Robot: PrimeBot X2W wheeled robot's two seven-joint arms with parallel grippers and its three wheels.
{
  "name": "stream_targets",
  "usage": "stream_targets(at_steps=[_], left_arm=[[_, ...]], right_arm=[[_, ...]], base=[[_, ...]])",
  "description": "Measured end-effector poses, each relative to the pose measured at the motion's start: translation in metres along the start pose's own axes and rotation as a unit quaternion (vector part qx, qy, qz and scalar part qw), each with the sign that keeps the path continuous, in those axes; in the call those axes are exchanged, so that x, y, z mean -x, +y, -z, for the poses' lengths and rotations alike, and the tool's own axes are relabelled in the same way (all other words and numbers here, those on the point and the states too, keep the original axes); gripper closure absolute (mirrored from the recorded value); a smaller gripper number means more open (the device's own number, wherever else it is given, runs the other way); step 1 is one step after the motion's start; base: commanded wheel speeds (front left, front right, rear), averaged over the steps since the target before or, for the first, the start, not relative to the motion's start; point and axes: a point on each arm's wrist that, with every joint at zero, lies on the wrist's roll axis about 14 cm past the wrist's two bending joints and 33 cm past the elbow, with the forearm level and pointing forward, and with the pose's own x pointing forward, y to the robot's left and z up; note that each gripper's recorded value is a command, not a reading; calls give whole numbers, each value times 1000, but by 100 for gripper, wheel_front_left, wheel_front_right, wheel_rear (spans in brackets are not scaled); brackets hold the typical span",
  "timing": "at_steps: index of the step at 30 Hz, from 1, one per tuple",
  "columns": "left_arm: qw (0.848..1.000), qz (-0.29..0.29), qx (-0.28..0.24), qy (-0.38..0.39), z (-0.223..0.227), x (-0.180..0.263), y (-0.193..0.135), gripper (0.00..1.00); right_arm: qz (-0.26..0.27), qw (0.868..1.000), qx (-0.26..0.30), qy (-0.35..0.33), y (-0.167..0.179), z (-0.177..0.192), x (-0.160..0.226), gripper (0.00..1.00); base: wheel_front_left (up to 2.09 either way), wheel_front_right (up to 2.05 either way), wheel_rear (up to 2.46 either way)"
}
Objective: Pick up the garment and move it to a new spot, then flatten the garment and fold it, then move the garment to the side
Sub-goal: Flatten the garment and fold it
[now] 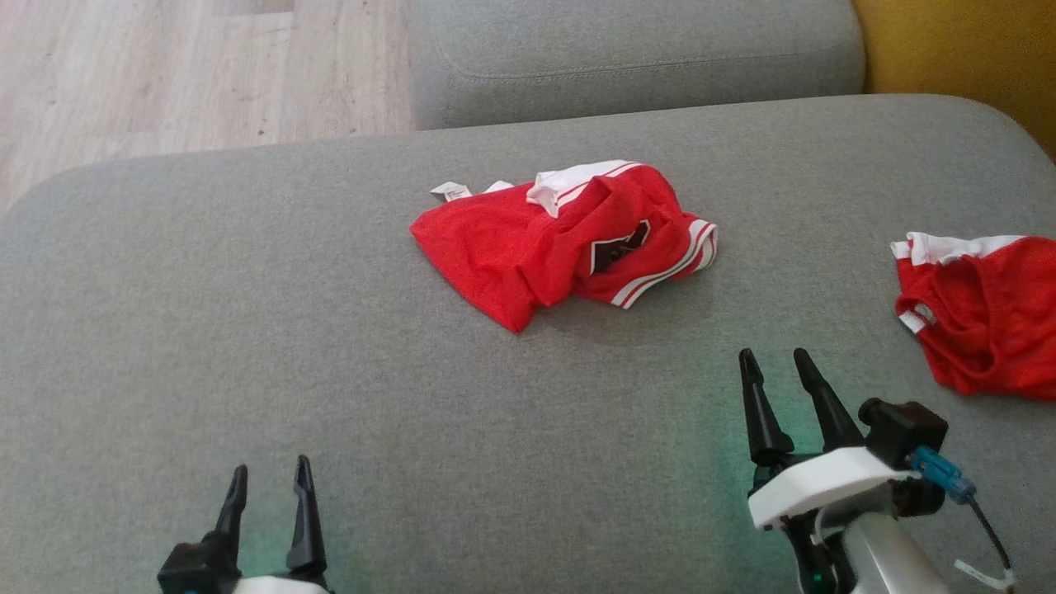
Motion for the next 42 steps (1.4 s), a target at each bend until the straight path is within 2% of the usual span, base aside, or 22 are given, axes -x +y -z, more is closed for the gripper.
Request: stream_targets(at_steps=[7, 14, 17, 23, 28, 32, 35, 42], left_arm=[[1000, 12, 0, 9, 6, 3, -8, 0], [1000, 13, 11, 3, 1, 1, -9, 0], [1000, 5, 18, 7, 5, 4, -6, 0], [999, -15, 39, 21, 15, 17, 4, 0], [998, -21, 57, 16, 11, 18, 8, 0], [997, -39, 68, 16, 10, 22, 16, 0], [995, -53, 76, 27, 18, 29, 21, 0], [992, -77, 86, 42, 27, 34, 31, 0]], right_arm=[[-13, 1000, 5, 8, 7, 1, -19, 0], [-105, 989, 84, -58, 68, -71, -104, 0], [-123, 985, 105, -63, 83, -83, -124, 0], [-147, 973, 180, -18, 99, -86, -171, 0], [-146, 962, 230, 27, 103, -84, -208, 0], [-145, 949, 268, 81, 104, -66, -230, 0], [-138, 936, 291, 144, 96, -35, -237, 0], [-139, 900, 315, 267, 76, 43, -218, 0]], base=[[0, 0, 0], [0, 0, 0], [0, 0, 0], [0, 0, 0], [0, 0, 0], [0, 0, 0], [0, 0, 0], [0, 0, 0]])
